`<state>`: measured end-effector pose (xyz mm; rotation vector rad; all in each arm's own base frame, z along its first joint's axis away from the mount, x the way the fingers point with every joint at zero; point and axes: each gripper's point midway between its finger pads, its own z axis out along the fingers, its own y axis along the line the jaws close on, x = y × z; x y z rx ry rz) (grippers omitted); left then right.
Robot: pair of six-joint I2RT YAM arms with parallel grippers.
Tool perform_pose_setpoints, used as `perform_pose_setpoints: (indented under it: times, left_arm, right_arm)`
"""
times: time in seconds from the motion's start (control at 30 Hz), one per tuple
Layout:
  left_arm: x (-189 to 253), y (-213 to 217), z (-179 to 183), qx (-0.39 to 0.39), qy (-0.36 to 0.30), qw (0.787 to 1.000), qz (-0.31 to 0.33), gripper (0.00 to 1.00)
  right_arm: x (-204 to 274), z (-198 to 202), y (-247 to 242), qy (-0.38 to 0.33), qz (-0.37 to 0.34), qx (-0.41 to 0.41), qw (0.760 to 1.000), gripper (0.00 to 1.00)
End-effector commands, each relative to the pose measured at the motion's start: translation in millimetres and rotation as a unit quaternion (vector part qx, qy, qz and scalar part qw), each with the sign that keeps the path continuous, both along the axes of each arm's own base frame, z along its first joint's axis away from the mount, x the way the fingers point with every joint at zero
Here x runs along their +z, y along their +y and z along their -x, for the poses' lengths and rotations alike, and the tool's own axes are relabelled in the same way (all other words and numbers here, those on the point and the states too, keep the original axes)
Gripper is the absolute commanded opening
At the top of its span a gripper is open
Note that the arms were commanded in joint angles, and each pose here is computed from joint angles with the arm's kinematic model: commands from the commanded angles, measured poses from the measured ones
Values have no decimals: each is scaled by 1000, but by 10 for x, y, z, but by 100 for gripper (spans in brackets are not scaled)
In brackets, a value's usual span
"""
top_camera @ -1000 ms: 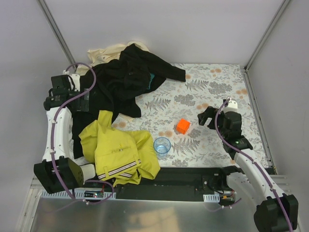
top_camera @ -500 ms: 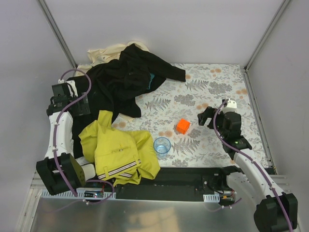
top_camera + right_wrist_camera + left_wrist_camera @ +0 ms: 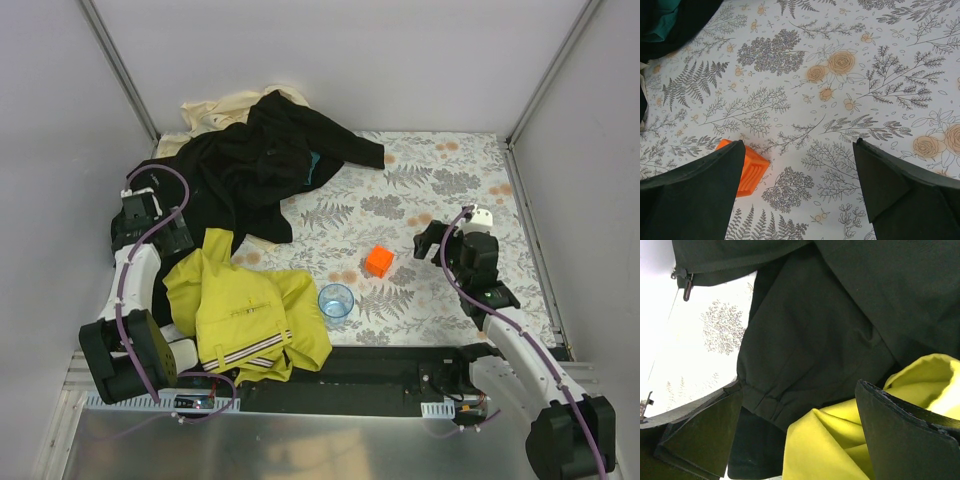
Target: Pick out a specific cloth from the pile
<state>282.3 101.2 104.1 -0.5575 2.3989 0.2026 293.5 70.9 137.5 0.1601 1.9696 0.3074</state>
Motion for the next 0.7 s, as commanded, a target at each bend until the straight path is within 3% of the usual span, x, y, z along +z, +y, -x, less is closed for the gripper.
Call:
perform_pose_setpoints:
  times: [0.0,0.67]
  left_arm:
    - [-8,21,16,23,-17,1000,0,99]
    - [-154,-118,54,1,-4,999,32,98]
  right_arm:
    - [93,-75,-36,-23,5,-10,1000,99]
    - [79,-79,-42,-21,8,-12,1000,99]
